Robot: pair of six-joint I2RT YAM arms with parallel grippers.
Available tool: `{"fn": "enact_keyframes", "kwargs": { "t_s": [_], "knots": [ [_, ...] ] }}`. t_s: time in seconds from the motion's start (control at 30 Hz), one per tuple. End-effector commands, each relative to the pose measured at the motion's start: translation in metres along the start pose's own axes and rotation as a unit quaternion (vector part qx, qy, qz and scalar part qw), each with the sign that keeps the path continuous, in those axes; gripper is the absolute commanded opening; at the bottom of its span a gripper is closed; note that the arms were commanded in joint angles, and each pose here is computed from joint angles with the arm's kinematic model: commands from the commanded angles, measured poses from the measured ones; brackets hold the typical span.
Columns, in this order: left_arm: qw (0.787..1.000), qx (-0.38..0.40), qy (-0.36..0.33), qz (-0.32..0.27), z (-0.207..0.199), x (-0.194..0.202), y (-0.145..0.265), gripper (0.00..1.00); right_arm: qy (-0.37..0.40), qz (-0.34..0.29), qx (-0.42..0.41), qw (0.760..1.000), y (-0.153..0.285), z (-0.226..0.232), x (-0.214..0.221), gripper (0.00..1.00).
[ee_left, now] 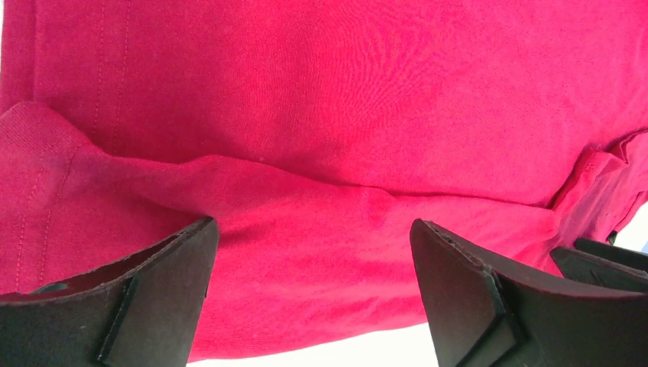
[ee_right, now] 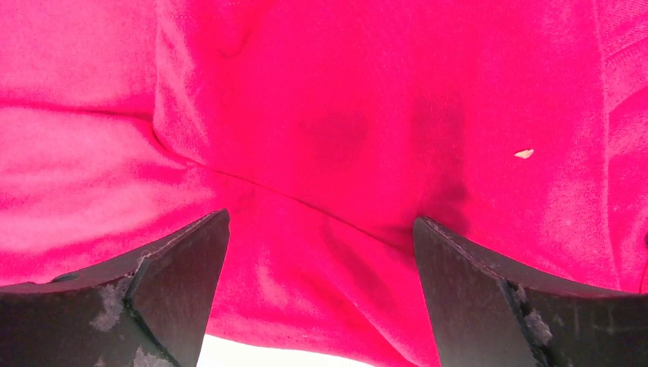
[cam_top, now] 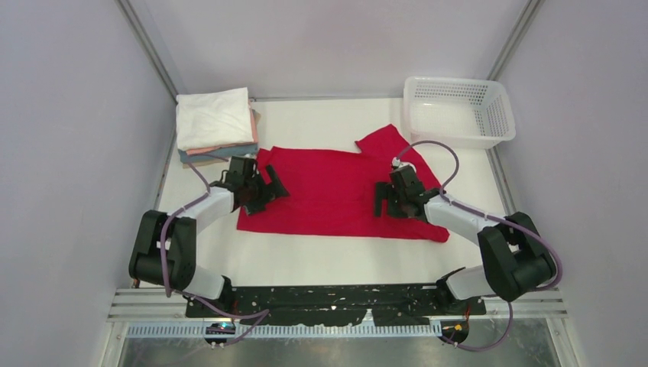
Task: Fold and stack the t-shirts
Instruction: Fold the flattened tshirt in 1/3 of the way
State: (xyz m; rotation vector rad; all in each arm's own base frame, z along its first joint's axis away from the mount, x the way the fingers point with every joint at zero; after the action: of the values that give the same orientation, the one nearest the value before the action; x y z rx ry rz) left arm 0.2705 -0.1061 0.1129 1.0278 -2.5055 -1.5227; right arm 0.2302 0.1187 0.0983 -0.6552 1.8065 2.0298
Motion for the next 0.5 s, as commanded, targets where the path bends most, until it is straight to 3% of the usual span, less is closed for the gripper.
{"fn": "enact_keyframes", "kwargs": {
  "t_s": [0.0,0.17,0.27,0.47],
  "knots": [
    [0.998,-0.045,0.009,0.035,0.03,0.034,0.012,1.0,-0.011,0.089,-0.047,0.995,0.016,-0.002,0.044,0.95],
    [0.997,-0.066,0.01,0.035,0.051,0.058,0.031,1.0,0.001,0.123,-0.043,0.992,0.04,-0.012,0.077,0.95],
    [0.996,-0.078,0.021,0.039,0.064,0.076,0.043,1.0,0.008,0.099,-0.073,0.992,0.056,-0.009,0.076,0.95],
    [0.995,-0.081,0.036,0.04,0.086,0.104,0.057,1.0,0.006,0.144,-0.121,0.982,0.069,0.0,0.099,0.95]
  ]
}}
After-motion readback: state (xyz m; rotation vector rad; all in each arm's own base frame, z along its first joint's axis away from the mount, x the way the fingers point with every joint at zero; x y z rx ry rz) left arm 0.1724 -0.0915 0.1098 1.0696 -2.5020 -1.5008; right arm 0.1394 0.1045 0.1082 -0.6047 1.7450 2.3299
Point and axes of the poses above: each gripper's point midway between its finger pads, its own y axis back along the fingers, its own z axis along the line the jaws close on, x = y × z, the point moved 9 cm from there along y, back along the fingers, and after that the axes turned 6 degrees about y, right-handed, at the moved point
